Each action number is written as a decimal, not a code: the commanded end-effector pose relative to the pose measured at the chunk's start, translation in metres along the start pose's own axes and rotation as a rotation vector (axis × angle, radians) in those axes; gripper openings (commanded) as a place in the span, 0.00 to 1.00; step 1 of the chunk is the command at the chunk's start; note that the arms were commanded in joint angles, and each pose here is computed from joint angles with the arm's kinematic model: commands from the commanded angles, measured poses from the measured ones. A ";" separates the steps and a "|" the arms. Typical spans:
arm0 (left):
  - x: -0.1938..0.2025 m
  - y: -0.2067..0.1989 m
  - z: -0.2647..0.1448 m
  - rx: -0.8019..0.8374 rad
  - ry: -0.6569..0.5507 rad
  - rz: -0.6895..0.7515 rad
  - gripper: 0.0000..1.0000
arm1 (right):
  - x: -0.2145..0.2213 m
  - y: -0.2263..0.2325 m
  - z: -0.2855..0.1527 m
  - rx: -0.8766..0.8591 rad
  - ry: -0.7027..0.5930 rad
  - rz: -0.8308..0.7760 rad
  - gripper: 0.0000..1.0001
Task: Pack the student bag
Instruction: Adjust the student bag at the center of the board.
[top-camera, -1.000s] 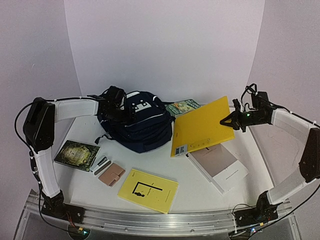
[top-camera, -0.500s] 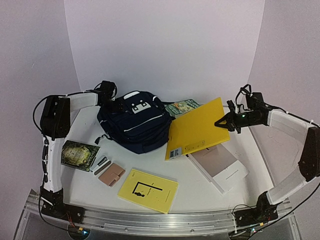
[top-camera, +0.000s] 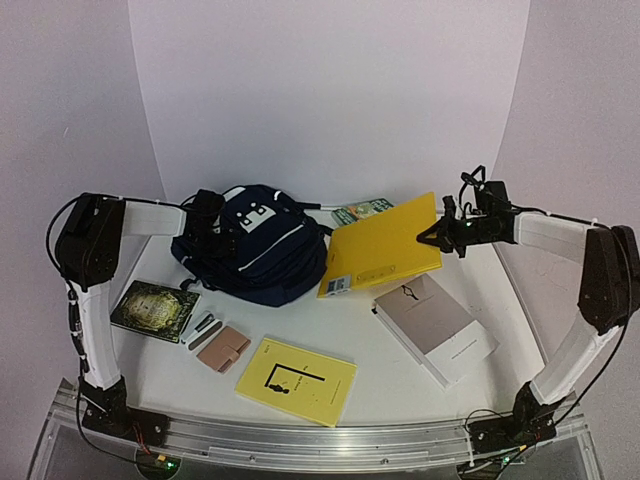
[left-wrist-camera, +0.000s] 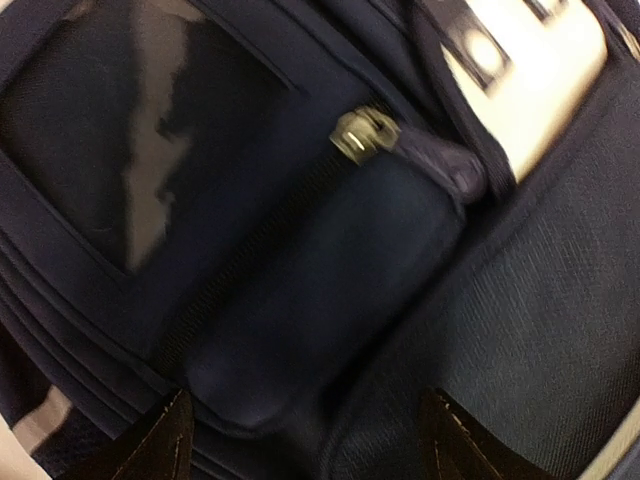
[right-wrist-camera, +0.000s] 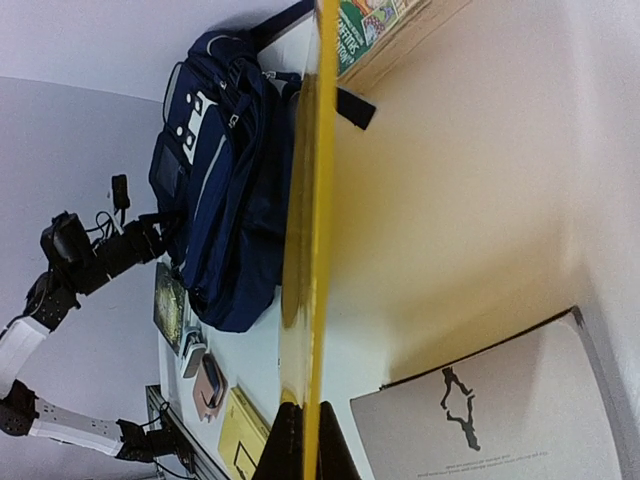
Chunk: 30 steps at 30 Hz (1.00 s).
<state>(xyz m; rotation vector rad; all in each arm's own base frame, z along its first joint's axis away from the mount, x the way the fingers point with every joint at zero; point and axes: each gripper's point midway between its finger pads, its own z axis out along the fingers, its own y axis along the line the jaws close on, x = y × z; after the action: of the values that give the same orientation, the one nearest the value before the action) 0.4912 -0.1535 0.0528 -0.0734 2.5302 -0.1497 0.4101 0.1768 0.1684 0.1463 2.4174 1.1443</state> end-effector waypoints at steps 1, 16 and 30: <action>0.015 -0.023 -0.027 0.075 0.035 -0.019 0.79 | -0.043 0.024 -0.001 -0.022 -0.133 -0.092 0.00; -0.004 -0.127 -0.106 0.192 -0.042 0.447 0.79 | -0.039 0.045 -0.066 -0.001 -0.185 -0.207 0.00; 0.033 -0.112 -0.013 -0.223 0.052 0.671 0.81 | -0.006 0.065 -0.076 -0.126 -0.091 -0.199 0.00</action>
<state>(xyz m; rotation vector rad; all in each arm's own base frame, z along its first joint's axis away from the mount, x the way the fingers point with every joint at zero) 0.4421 -0.2843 0.0480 0.7000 2.5117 0.1852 0.3904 0.1541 0.2286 0.0195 2.3050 1.0818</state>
